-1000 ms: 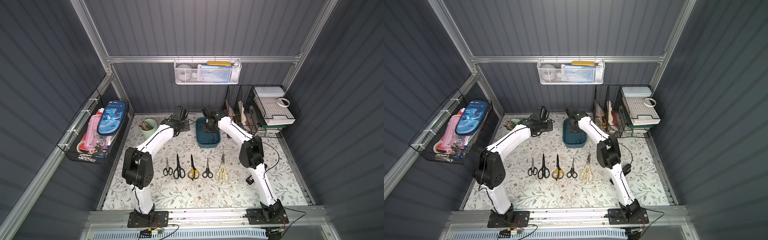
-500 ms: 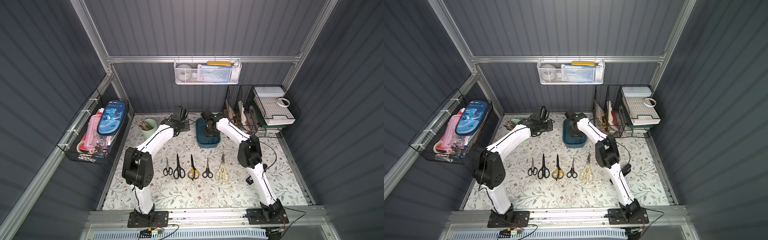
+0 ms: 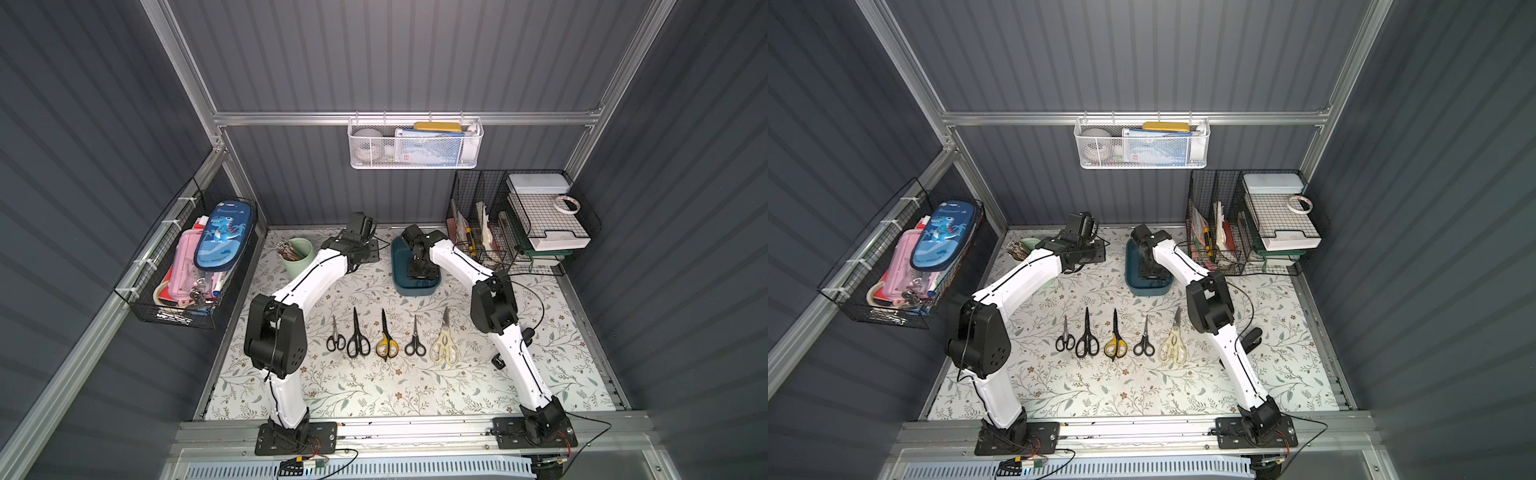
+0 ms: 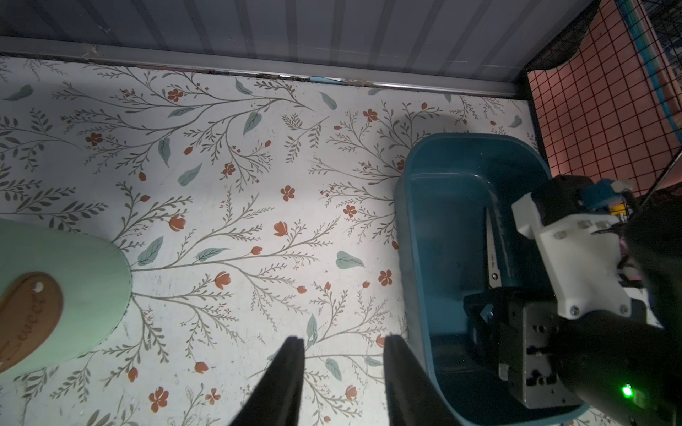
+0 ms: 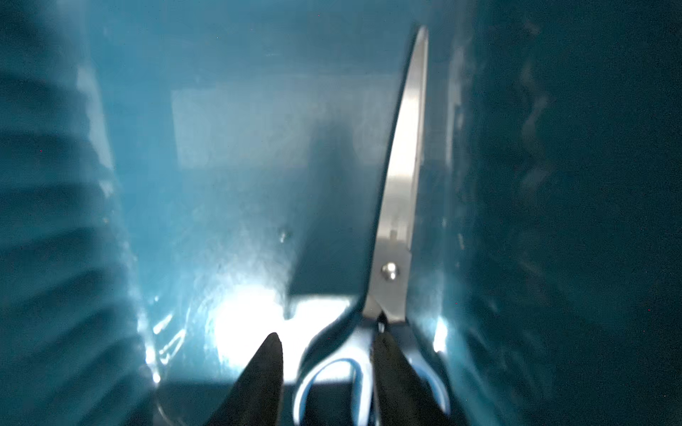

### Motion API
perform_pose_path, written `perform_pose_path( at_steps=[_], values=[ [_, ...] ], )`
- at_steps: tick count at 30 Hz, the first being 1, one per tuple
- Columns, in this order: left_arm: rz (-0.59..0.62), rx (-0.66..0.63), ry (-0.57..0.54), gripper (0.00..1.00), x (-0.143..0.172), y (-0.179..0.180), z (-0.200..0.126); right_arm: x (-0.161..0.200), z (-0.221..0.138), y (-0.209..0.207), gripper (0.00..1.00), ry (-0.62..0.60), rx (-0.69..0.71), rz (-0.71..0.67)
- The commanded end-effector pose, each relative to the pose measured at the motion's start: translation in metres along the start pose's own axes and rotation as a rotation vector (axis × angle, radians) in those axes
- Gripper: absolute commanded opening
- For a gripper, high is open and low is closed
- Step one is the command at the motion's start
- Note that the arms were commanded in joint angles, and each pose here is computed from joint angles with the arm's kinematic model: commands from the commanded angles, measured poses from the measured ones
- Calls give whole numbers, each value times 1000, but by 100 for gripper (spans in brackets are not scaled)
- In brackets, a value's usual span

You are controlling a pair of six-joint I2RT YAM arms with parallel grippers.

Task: Take the scissors out of the storage box
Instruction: Pick up the scissors from the storage box.

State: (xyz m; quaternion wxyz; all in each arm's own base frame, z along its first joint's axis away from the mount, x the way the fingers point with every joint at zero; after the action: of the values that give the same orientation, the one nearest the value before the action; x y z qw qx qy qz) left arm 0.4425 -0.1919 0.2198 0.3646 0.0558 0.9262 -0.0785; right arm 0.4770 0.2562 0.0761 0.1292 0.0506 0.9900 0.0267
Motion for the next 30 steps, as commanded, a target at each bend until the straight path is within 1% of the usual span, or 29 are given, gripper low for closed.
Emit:
perform_pose_path(
  at_steps=[1,8,14,17,18,20,21,23,26,28,30],
  values=[
    [19,-6,12,41,1,1,3,16,46,-3,43,117,-18,50],
    [18,-13,9,41,0,2,0,19,65,0,32,154,-65,74],
    [19,-18,14,41,0,2,2,16,65,4,22,153,-104,58],
    [21,-22,17,41,0,2,3,12,57,6,19,136,-121,47],
    [20,-23,16,41,-1,2,3,8,48,9,19,120,-133,39],
    [20,-23,12,41,-2,2,3,1,30,11,23,73,-143,20],
    [19,-21,10,41,-3,2,3,-4,16,12,25,30,-140,-1],
    [19,-19,9,41,-4,1,4,-13,-10,11,28,-60,-113,-35],
    [20,-3,6,41,-6,-2,5,-23,-36,-1,33,-166,-53,-52],
    [19,4,6,41,-7,-3,5,-26,-42,-10,35,-189,-6,-58],
    [19,8,7,41,-6,-3,5,-28,-36,-16,36,-180,22,-60]
  ],
)
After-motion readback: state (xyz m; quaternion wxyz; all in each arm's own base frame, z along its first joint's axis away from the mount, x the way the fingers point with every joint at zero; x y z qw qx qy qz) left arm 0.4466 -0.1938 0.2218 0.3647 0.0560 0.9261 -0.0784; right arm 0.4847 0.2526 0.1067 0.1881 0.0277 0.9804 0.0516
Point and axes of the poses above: each gripper's point midway between its finger pads, its own z axis out along the fingers, its own y axis along the line the jaws close on, x = y × z, the point moved 5 cm from there along -z, back along the fingers, and after that the axes turned 3 degrees about z, right-handed, at the moved point
